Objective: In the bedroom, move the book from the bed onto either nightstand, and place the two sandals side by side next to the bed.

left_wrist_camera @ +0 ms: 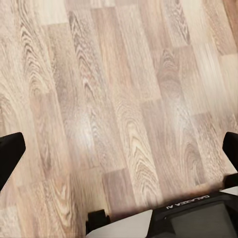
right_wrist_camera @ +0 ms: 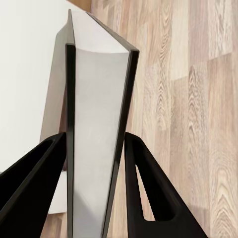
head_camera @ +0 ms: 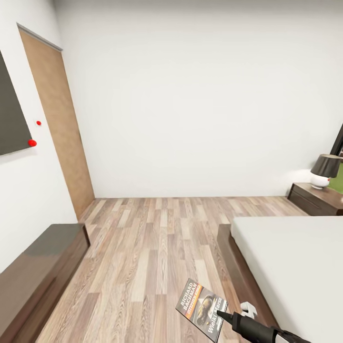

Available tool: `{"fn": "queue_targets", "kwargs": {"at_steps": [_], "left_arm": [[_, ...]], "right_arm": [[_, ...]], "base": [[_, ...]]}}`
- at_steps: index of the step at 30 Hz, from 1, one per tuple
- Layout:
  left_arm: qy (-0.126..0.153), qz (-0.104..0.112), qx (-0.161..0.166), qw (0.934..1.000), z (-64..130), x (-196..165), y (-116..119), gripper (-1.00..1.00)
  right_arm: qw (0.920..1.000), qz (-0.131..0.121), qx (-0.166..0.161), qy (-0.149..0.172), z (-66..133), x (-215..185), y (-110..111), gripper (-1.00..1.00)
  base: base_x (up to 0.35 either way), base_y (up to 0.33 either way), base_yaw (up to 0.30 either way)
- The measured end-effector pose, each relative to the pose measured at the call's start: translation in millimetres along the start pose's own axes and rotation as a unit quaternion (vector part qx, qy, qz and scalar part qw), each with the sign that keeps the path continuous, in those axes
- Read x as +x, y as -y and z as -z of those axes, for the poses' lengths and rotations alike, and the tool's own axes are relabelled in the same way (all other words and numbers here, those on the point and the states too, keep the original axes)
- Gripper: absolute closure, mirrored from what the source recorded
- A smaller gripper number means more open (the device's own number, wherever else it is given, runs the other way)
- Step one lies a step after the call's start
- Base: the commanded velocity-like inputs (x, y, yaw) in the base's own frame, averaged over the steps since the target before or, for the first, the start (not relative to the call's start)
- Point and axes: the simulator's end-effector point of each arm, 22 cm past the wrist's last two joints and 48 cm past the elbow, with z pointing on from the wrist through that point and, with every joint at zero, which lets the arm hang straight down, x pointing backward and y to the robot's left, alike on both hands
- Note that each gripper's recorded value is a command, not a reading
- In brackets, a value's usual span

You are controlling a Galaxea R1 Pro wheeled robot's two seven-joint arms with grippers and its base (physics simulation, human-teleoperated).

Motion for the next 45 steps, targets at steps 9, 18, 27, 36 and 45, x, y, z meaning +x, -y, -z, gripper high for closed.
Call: {"fn": "queue_targets", "kwargs": {"at_steps": [9,18,27,36,45], "left_arm": [[-0.003,0.001,0.0,1.0,-0.6,2.4,0.1,-1.0],[-0.002,0.001,0.002,1.0,-1.3,2.0,2.8,-1.0],[-0.003,0.001,0.002,1.0,-1.3,2.4,2.9,-1.0],[-0.002,0.001,0.003,1.0,-1.8,2.2,5.0,-1.0],[-0.002,0.002,0.007,1.0,-3.1,1.4,10.2,-1.0]], "right_arm": [[1.0,-0.002,0.001,-0.001,-0.4,1.6,1.6,1.0],[1.0,-0.002,0.001,-0.002,-0.4,1.8,1.9,1.0],[1.0,-0.002,0.001,-0.001,-0.4,1.6,1.5,1.0],[1.0,-0.002,0.001,-0.002,-0.3,1.9,1.6,1.0],[1.0,-0.002,0.002,-0.001,-0.3,1.7,2.2,1.0]], "base": [[0.257,0.0,0.0],[0.254,0.0,0.0],[0.253,0.0,0.0],[0.249,0.0,0.0],[0.241,0.0,0.0]]}}
